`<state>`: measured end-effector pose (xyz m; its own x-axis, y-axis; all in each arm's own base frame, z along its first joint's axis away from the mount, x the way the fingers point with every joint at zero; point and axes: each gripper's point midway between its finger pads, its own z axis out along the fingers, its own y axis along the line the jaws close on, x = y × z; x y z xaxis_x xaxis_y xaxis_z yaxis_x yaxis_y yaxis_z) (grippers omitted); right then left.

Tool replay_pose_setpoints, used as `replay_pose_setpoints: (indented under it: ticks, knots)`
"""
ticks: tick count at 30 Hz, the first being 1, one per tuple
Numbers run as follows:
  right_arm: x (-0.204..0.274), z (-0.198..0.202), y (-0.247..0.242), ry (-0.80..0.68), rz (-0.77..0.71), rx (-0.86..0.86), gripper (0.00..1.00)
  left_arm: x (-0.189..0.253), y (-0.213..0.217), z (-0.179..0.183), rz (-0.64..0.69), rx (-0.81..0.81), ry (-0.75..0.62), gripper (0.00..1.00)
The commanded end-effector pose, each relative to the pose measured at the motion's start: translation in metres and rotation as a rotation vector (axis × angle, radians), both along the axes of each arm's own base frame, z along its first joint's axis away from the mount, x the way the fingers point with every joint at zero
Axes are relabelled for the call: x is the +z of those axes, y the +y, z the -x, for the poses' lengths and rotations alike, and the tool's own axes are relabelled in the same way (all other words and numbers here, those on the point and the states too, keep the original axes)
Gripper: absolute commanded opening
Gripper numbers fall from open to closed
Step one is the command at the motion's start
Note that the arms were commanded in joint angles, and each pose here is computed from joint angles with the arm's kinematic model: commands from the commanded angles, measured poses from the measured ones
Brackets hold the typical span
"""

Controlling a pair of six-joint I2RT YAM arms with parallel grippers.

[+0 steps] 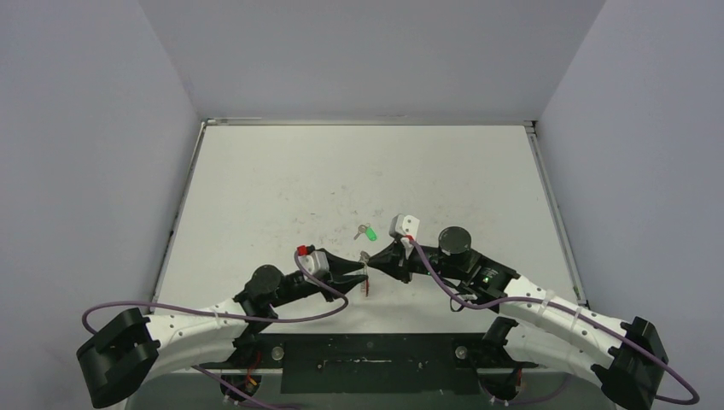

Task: Put the keys on the keyring

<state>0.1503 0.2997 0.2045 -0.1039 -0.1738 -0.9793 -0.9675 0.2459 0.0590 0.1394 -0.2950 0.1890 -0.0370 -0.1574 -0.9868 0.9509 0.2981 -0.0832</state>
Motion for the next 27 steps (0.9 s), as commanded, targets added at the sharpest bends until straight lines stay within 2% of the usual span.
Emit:
replay_pose_setpoints:
  ticks: [1, 4, 12, 21, 27]
  knots:
    - [0.025, 0.005, 0.009, -0.043, -0.090, 0.045, 0.00, 0.021, 0.000, -0.001, 0.073, 0.011, -0.040, 0.28]
    - [0.025, 0.005, 0.009, -0.046, -0.090, 0.044, 0.00, 0.026, 0.006, -0.005, 0.108, 0.048, -0.042, 0.25]
    - [0.028, 0.011, 0.010, -0.050, -0.098, 0.073, 0.00, 0.034, 0.018, 0.001, 0.123, 0.062, -0.066, 0.27]
    - [0.032, 0.015, 0.013, -0.051, -0.108, 0.096, 0.00, 0.030, 0.023, 0.003, 0.067, 0.065, -0.110, 0.27]
    - [0.032, 0.015, 0.014, -0.050, -0.109, 0.099, 0.00, 0.028, 0.016, 0.011, 0.053, 0.003, -0.124, 0.33]
